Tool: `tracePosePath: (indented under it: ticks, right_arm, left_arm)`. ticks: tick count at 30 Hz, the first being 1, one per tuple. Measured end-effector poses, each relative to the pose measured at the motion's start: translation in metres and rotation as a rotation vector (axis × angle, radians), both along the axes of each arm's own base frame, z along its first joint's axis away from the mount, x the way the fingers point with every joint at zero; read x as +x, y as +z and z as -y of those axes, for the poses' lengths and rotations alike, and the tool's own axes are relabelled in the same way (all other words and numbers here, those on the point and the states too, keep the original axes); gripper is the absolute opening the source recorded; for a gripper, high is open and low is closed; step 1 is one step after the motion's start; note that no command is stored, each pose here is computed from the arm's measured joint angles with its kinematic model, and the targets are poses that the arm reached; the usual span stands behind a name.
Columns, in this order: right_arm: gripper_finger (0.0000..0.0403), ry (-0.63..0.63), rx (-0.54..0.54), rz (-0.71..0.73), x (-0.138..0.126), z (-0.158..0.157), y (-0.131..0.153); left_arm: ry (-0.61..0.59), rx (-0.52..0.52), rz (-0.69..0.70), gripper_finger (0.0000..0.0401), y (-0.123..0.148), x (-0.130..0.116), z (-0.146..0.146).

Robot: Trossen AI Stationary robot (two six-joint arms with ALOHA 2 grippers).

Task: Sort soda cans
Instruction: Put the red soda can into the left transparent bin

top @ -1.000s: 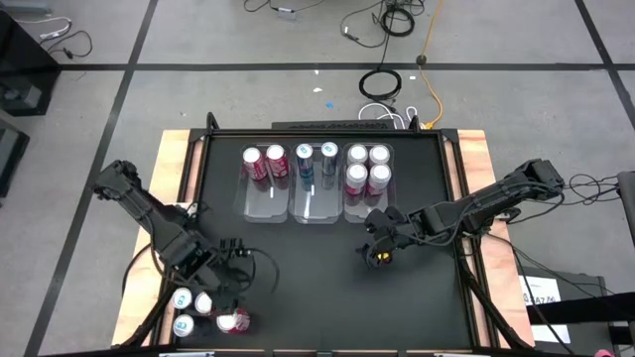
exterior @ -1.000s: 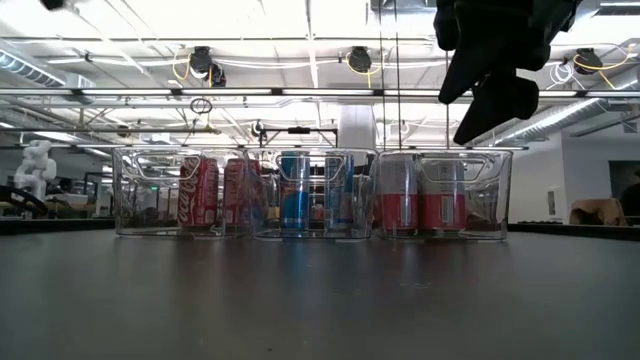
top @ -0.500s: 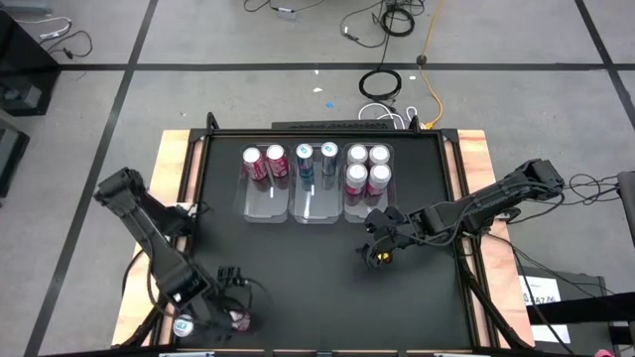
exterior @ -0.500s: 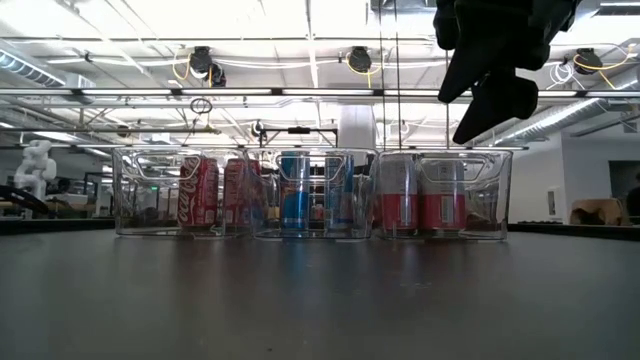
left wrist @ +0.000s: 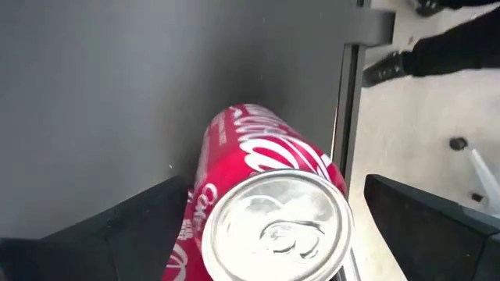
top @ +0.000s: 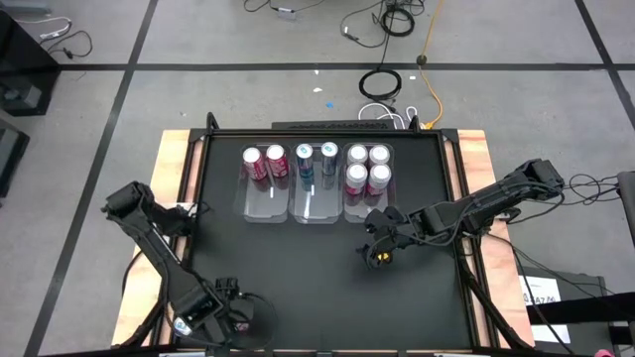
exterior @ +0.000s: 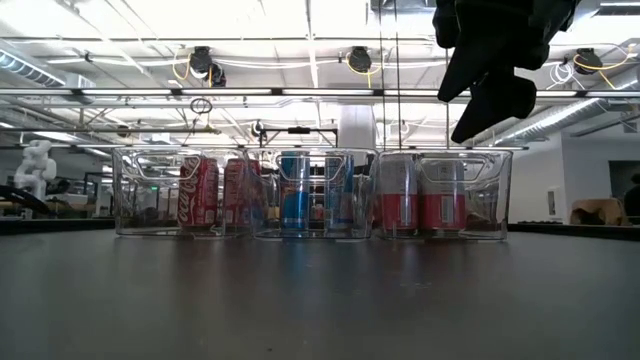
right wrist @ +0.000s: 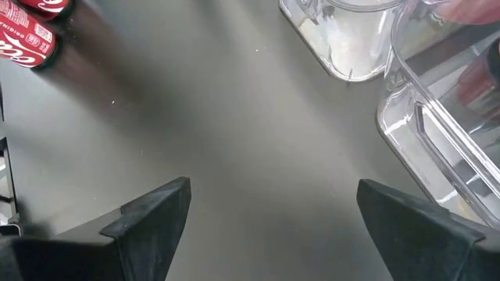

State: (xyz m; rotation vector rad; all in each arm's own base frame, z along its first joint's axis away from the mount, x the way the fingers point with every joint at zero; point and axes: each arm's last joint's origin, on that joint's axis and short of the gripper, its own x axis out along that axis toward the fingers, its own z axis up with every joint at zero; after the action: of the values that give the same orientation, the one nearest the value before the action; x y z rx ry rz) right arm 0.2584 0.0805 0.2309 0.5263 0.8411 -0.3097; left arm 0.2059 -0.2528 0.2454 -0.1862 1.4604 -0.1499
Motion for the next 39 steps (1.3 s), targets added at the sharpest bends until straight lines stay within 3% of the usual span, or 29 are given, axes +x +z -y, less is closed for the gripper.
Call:
tracePosePath:
  ticks: [14,28,31,36,39]
  right_arm:
    - [0.0359,0.002,0.003,0.001,0.000,0.000,0.000]
    - [0.0359,0.005,0.001,0.002,0.000,0.000,0.000]
    - [0.0359,0.005,0.000,0.002,0.000,0.000,0.000]
    - [0.0359,0.008,-0.002,0.001,0.000,0.000,0.000]
    - [0.0359,0.008,-0.002,0.001,0.000,0.000,0.000]
  left_arm:
    - [0.043,0.089,-0.079,0.0397,-0.024,0.002,0.005]
    - [0.052,0.105,-0.055,0.0397,-0.025,0.004,0.005]
    - [0.054,0.104,-0.055,0.0382,-0.025,0.005,0.005]
    - [0.056,0.105,-0.056,0.0314,-0.025,0.005,0.005]
    - [0.062,0.104,-0.057,0.0308,-0.025,0.006,0.004]
